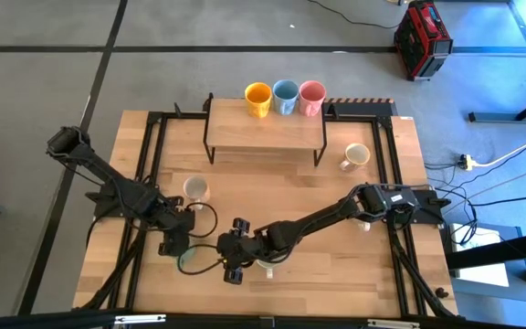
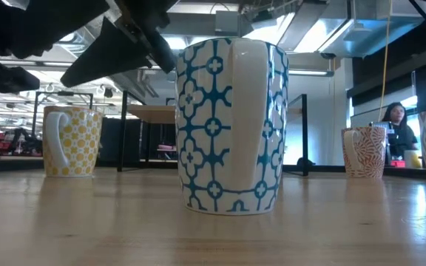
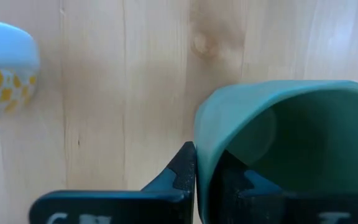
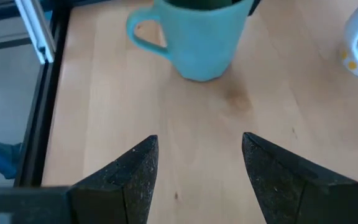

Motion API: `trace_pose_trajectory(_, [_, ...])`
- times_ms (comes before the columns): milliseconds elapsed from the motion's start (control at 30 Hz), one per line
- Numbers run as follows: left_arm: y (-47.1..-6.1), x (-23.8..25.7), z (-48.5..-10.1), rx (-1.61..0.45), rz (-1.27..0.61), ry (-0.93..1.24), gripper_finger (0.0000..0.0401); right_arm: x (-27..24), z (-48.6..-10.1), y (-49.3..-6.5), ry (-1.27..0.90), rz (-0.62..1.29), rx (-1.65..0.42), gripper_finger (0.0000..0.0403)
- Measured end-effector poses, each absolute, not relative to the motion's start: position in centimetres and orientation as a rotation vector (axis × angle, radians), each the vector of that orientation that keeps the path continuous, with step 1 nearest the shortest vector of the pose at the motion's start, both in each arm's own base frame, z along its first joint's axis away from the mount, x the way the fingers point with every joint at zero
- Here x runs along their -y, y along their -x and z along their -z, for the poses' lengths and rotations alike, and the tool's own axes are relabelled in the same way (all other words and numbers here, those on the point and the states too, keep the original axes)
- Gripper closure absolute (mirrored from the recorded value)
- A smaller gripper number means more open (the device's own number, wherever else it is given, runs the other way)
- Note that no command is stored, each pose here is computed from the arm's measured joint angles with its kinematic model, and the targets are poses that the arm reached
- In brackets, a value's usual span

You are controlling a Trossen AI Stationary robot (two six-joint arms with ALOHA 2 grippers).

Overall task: Place coffee mugs
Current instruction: Put the green mug on the shelf

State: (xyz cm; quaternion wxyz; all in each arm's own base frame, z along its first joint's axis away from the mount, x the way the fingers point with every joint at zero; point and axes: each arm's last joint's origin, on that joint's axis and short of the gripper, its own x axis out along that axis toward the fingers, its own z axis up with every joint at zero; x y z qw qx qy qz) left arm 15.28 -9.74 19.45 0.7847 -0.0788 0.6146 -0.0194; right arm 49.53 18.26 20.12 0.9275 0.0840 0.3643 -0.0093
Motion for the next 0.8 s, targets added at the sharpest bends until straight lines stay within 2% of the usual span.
trace_pose_trajectory(567, [-16.9,7.7,-19.6,-1.228,-0.133,0.281,0.0383,-20.8,-20.1,-48.3,-0.130,0.025,-0.750,0.0183])
trace_pose_trajectory(800, [-17.6,7.2,-19.8,-1.186,-0.162,0.343,0.0383,-20.6,-20.3,-48.4,-0.096,0.147,-0.682,0.0183])
